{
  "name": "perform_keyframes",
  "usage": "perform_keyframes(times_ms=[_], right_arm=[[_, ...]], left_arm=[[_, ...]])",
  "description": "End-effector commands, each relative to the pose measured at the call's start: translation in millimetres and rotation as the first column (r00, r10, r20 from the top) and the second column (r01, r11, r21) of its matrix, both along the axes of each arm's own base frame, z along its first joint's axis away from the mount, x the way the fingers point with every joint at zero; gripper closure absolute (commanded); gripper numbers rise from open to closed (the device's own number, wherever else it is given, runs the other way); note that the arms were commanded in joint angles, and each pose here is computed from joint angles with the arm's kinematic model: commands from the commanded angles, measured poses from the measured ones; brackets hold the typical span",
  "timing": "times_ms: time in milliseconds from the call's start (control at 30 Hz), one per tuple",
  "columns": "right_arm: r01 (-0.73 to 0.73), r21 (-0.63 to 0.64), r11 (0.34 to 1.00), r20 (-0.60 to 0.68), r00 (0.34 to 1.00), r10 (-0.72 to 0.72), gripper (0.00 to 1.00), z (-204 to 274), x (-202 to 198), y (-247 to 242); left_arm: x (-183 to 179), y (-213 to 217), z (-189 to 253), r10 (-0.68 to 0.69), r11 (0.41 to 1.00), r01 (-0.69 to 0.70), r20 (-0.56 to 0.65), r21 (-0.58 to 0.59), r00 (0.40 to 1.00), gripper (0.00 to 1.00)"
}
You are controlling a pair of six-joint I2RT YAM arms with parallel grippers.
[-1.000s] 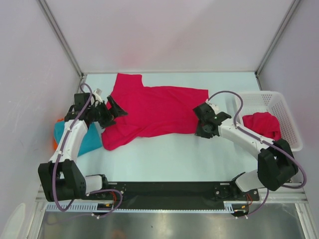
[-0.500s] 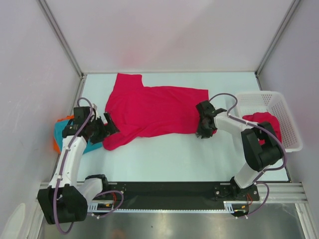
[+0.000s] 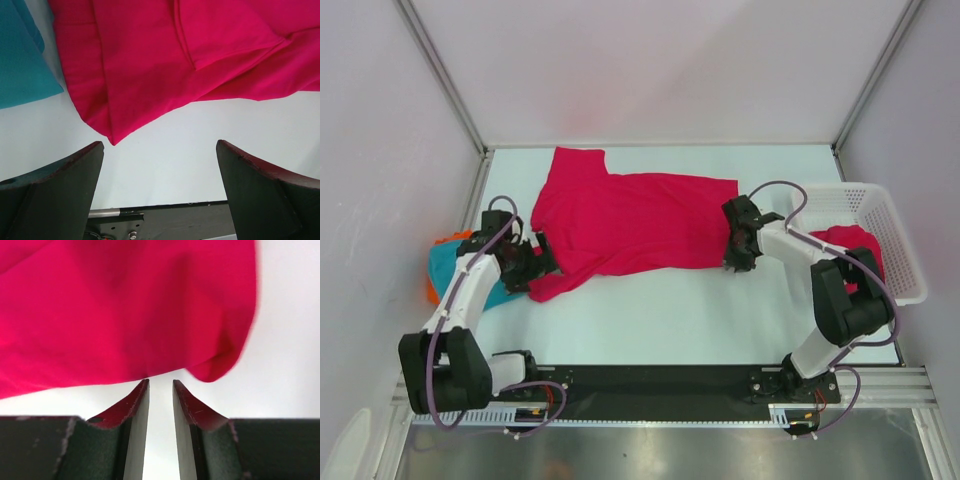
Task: Fold and stack the t-shirts
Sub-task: Fold the flattened tshirt in 1/3 of the way
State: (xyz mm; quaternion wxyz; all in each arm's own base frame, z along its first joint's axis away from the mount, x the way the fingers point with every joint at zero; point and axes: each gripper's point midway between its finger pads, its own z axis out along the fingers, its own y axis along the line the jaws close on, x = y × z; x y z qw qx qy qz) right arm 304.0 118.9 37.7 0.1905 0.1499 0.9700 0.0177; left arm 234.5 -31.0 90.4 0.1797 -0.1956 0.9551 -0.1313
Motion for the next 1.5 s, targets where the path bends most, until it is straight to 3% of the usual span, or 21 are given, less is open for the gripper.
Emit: perform_keyframes(times_ms=[0, 667, 1167, 1300, 1333, 1433, 1467], right_arm=[[0.034, -0.016, 0.999, 0.056, 0.998, -0.033, 0.69, 21, 12, -19], [0.079, -0.025, 0.997, 0.049, 0.996, -0.077, 0.69, 18, 22, -43], [0.08, -0.014, 0.997, 0.018, 0.997, -0.08, 0.69, 8, 9, -42], [0.075, -0.022, 0.997, 0.013, 0.997, -0.075, 0.69, 7, 11, -43], [0.074, -0.024, 0.997, 0.009, 0.997, -0.074, 0.69, 6, 10, -43], [0.076, -0.026, 0.997, 0.008, 0.997, -0.076, 0.69, 4, 11, -43], [0.077, -0.03, 0.997, 0.007, 0.997, -0.077, 0.69, 4, 11, -45]], left_arm=[[13, 2, -4, -0.02, 0.999, 0.02, 0.002, 0.048, 1.0, 0.0], [2, -15, -48, -0.056, 0.994, 0.069, -0.143, 0.089, 0.988, 0.0], [10, 8, -52, 0.003, 0.975, 0.027, -0.134, 0.219, 0.991, 0.0], [8, 3, -62, -0.007, 0.981, 0.034, -0.141, 0.192, 0.99, 0.01], [5, -2, -65, -0.018, 0.985, 0.043, -0.15, 0.165, 0.989, 0.03], [9, -11, -64, -0.032, 0.992, 0.048, -0.13, 0.115, 0.991, 0.29], [12, -12, -62, -0.031, 0.993, 0.044, -0.117, 0.108, 0.993, 0.67]])
